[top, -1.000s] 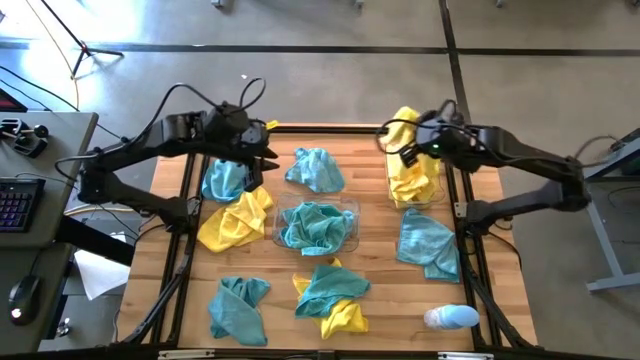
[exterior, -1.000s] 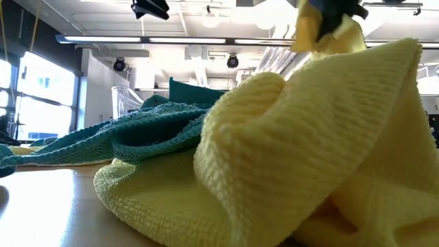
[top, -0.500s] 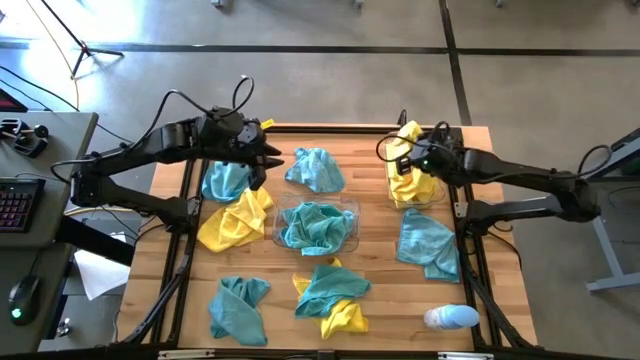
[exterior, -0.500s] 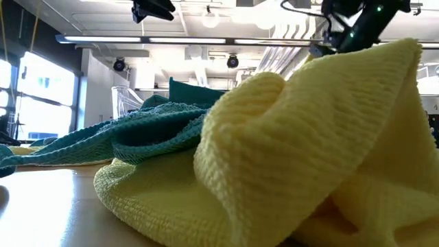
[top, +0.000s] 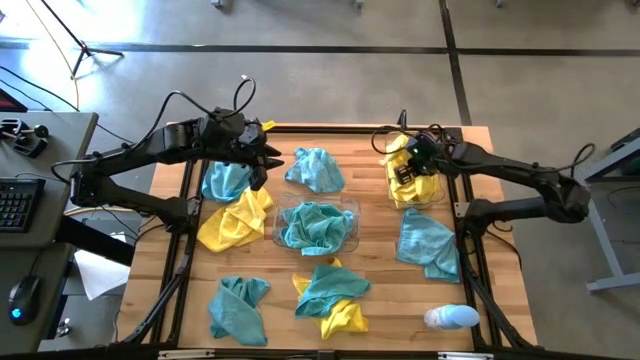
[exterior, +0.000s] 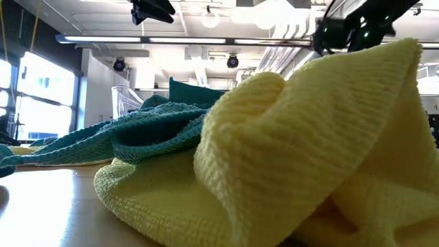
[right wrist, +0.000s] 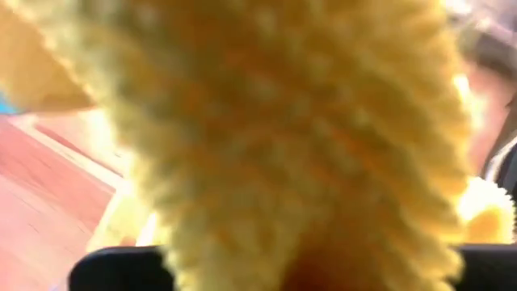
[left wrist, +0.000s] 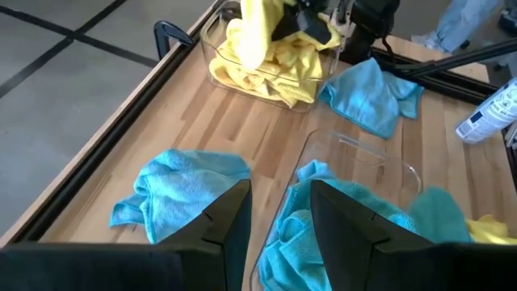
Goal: Sort microfiber towel by color & place in baskets
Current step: Put the yellow towel into the top transparent bin
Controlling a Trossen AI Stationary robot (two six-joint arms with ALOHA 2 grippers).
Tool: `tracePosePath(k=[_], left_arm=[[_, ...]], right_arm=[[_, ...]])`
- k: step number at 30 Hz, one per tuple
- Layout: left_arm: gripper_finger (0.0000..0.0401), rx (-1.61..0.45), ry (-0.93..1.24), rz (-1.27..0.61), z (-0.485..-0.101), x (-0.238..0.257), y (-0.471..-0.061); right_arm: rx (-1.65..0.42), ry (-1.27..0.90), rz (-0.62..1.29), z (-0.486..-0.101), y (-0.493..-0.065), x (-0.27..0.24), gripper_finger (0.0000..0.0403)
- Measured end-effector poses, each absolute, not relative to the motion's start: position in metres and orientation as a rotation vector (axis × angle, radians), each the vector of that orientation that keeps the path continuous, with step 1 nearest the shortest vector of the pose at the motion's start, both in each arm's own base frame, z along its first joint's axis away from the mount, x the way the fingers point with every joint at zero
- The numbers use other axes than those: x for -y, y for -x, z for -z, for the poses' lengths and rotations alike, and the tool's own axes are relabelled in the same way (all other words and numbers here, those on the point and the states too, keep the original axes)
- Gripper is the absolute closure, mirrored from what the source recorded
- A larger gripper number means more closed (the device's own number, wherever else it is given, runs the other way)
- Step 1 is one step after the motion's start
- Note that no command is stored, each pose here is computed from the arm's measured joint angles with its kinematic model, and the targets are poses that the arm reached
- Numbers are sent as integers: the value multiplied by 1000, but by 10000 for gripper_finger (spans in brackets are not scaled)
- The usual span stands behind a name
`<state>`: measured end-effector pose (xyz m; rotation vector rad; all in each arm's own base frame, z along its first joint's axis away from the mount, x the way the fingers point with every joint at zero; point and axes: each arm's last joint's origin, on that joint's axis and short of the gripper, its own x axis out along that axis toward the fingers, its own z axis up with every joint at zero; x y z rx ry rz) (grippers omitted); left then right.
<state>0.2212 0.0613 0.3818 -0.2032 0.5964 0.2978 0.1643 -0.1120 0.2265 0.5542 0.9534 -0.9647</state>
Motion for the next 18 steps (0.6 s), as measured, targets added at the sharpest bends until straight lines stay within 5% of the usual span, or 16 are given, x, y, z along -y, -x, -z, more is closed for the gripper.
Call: tracePosePath(k=[10, 18], left_arm=[[286, -593, 247, -311, -382, -61, -221], [286, -591, 260, -315, -382, -61, -221]], right_arm=[[-1186, -673, 950, -183, -176, 136, 397], [-1204, -702, 940, -175, -182, 139, 335]])
